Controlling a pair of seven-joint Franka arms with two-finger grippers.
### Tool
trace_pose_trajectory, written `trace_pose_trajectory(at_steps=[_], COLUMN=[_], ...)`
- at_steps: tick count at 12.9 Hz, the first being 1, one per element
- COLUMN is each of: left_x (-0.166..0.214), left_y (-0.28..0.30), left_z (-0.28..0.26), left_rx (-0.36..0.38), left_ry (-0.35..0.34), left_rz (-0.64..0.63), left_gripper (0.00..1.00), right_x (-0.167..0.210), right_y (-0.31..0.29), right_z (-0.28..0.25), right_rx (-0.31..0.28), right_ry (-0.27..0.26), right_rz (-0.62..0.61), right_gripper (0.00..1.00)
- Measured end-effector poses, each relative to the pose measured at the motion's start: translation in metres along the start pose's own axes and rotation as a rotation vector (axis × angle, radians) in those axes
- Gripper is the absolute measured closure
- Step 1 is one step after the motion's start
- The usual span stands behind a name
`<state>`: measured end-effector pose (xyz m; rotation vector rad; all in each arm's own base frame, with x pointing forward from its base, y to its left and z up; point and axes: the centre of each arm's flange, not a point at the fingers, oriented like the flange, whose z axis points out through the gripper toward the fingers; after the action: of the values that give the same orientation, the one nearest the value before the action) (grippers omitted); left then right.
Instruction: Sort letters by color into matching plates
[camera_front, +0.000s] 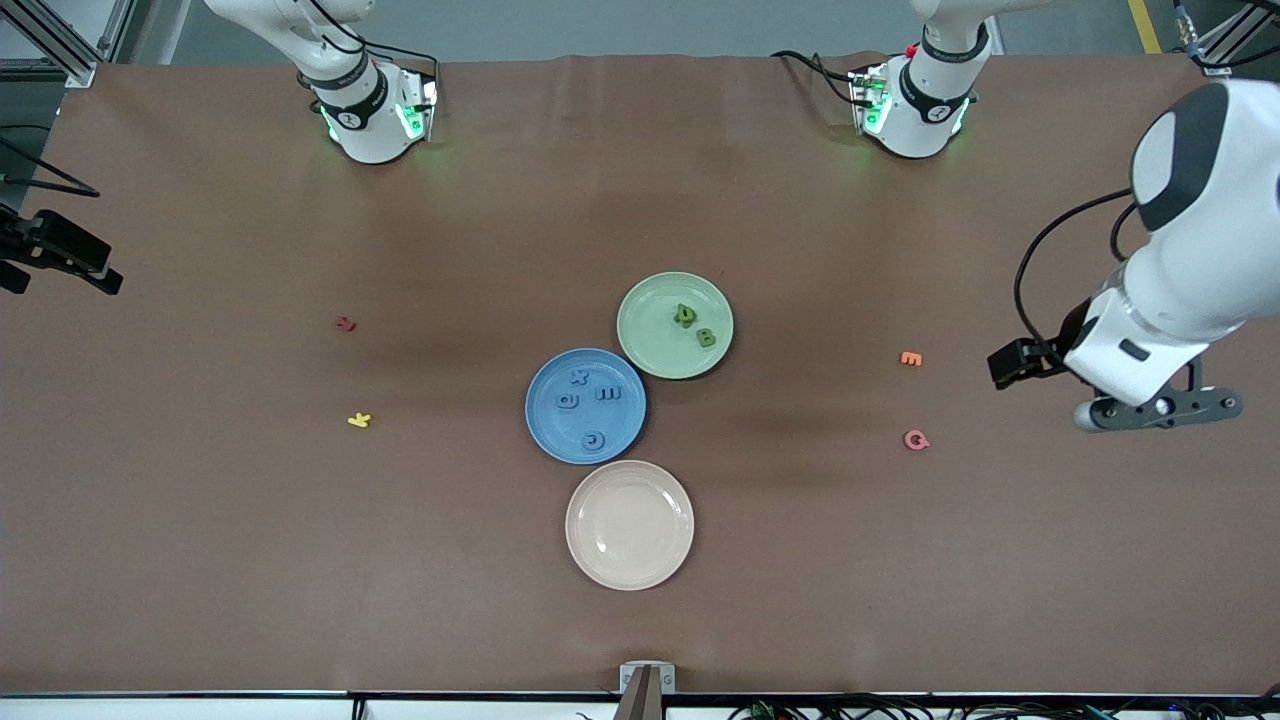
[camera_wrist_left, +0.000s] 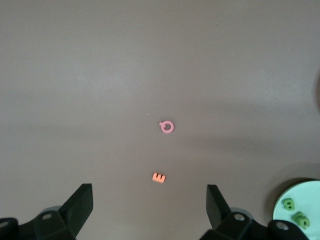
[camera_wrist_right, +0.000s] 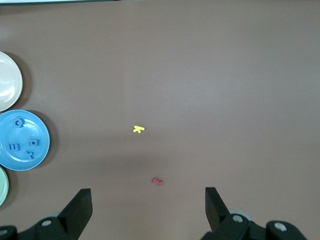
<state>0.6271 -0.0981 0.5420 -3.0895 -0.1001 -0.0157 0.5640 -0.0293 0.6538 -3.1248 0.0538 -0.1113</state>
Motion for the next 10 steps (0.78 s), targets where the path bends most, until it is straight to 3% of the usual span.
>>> trace_pose_trajectory(at_steps=[10], left_x=[-0.063], left_y=[-0.045], left_z=[-0.067], left_rx=[-0.007], left_ry=[-0.009], left_rz=[0.023], left_gripper=[0.0], right_x=[0.0], right_y=[0.0], right_z=[0.0], right_rx=[-0.001], right_ry=[0.0], right_rz=[0.0], right_gripper=[0.0])
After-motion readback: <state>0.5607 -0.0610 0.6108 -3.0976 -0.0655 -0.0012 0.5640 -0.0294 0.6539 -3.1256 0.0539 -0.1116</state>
